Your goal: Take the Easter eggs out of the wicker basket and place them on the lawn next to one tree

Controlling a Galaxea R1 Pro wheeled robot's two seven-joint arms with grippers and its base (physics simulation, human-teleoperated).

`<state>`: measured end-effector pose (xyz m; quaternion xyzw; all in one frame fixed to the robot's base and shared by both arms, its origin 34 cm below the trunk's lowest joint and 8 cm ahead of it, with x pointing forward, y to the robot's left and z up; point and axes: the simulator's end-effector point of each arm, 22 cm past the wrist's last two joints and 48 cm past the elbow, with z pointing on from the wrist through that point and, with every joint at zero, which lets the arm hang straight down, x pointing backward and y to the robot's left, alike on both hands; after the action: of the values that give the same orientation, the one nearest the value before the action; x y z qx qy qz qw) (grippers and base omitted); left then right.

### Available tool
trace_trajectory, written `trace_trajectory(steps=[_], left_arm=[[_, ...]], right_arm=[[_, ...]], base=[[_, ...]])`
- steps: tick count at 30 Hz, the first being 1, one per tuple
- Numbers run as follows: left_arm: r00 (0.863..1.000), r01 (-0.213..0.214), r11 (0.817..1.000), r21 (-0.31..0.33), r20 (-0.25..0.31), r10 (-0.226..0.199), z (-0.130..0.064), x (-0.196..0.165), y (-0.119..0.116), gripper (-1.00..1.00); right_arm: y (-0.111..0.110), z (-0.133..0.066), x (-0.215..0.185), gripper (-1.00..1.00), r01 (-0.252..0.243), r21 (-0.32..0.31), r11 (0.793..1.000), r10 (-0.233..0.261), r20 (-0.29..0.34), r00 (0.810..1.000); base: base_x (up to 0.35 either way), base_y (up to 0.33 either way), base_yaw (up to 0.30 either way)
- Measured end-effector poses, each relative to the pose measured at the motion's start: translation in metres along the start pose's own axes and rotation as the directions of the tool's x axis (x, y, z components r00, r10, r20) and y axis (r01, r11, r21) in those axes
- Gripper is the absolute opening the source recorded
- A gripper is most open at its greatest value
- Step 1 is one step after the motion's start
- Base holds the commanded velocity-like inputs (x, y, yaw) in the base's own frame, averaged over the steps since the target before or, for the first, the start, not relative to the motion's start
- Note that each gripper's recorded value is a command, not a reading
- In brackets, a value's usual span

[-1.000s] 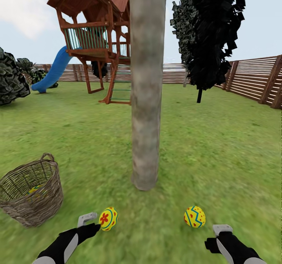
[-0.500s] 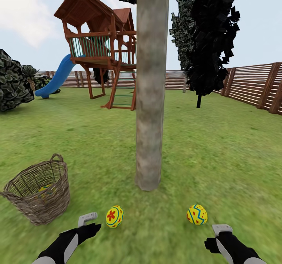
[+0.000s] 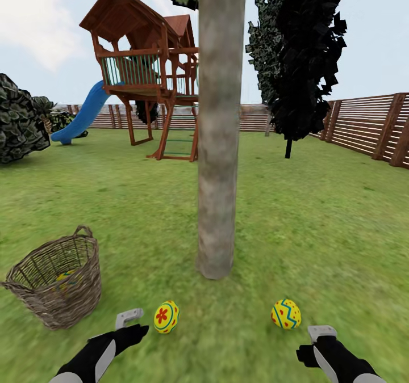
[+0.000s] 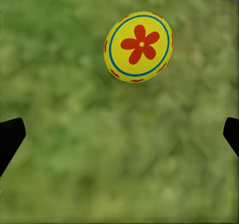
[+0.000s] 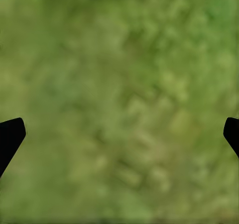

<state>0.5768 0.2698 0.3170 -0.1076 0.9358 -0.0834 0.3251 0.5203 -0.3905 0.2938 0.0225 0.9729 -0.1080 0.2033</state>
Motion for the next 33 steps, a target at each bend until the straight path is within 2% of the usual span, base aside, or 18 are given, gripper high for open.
trace_trajectory(steps=[7, 28, 33], left_arm=[[1.0, -0.002, 1.0, 0.007, -0.005, 0.002, 0.0007, 0.0024, -0.0053, 1.0], [1.0, -0.008, 1.0, -0.001, -0.007, 0.008, 0.0001, 0.002, -0.0003, 1.0], [1.0, -0.01, 1.0, 0.0, -0.006, 0.01, -0.0011, 0.0002, -0.0019, 1.0]], right_arm=[[0.0004, 0.0001, 0.0004, 1.0, 0.001, 0.0, 1.0, -0.001, 0.0, 1.0], [0.0002, 0.0003, 0.001, 1.0, 0.001, 0.0, 1.0, -0.001, -0.001, 1.0], [-0.0003, -0.0015, -0.0005, 1.0, 0.0, 0.0, 1.0, 0.0, -0.001, 1.0]], base=[[-0.106, 0.262, 0.0], [-0.003, 0.322, 0.0], [-0.005, 0.067, 0.0]])
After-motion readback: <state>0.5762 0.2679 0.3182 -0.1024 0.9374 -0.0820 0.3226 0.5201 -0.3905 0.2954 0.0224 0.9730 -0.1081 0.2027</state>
